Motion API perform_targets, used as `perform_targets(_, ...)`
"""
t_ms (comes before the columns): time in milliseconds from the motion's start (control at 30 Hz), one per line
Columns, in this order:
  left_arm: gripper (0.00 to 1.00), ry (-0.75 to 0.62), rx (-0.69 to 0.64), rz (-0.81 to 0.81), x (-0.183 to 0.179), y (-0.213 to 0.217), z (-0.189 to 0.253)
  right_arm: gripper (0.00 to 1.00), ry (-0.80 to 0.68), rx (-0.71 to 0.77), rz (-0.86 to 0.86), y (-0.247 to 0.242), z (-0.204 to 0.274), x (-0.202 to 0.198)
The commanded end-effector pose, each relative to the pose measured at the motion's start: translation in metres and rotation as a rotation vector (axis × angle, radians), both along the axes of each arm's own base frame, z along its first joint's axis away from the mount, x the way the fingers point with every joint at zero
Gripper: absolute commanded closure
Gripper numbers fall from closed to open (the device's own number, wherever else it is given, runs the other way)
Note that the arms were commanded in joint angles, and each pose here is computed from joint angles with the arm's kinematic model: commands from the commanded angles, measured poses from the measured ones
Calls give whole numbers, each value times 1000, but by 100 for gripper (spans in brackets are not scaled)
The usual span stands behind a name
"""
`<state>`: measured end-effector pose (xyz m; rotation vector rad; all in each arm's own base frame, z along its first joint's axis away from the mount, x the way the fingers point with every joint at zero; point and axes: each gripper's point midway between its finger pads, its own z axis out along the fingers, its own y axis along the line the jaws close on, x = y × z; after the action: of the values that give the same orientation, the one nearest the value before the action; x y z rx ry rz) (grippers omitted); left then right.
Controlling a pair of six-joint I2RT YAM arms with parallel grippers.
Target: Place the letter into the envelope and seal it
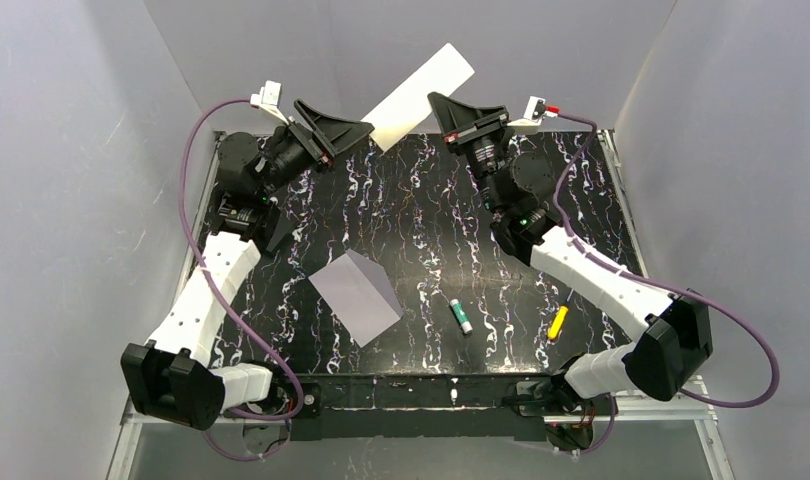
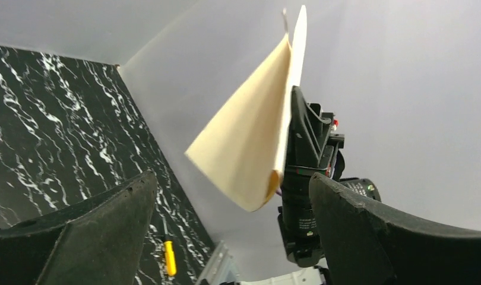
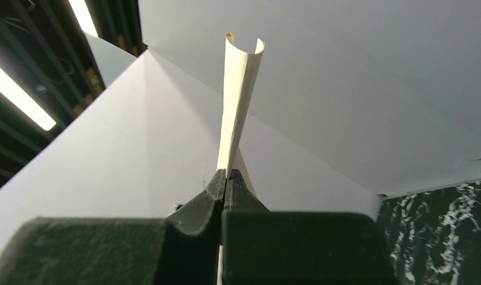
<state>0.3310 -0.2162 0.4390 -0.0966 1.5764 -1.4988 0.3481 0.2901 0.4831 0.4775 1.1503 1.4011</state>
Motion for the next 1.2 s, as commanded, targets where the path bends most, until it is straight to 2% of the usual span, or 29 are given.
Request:
perform_targets(0, 2, 8, -118, -18, -10, 0, 24, 99, -119, 200, 50, -11, 52, -17)
perform_targets(133, 2, 41, -185, -30, -9, -3, 29, 99, -127, 247, 96, -6, 57, -19)
perform_targets(267, 2, -3, -306, -127, -16, -11, 52, 99, -112, 278, 132, 0, 55, -16)
perform_targets(433, 3, 4, -334, -172, -22, -24, 52, 99, -101, 334, 164, 3, 56, -14)
perform_targets(500, 11, 4, -340, -165, -21, -24, 51, 99, -104, 343, 174, 4, 57, -14)
perform_targets(700, 52, -50, -357, -104, -23, -18, 58, 99, -81, 314, 156, 5, 52, -10)
perform_targets(833, 65, -51, -357, -83, -20, -18, 54, 99, -62, 262, 136, 12, 51, -9)
perform_targets(1000, 71, -42, -357, -72, -15, -20, 50, 99, -45, 228, 108, 14, 47, -5)
perform_targets(1100, 84, -65, -337, -69, -15, -20, 50, 99, -37, 214, 111, 16, 44, -5)
perform_targets(1167, 95, -96, -311, -67, -17, -21, 49, 99, 13, 133, 107, 21, 37, -3)
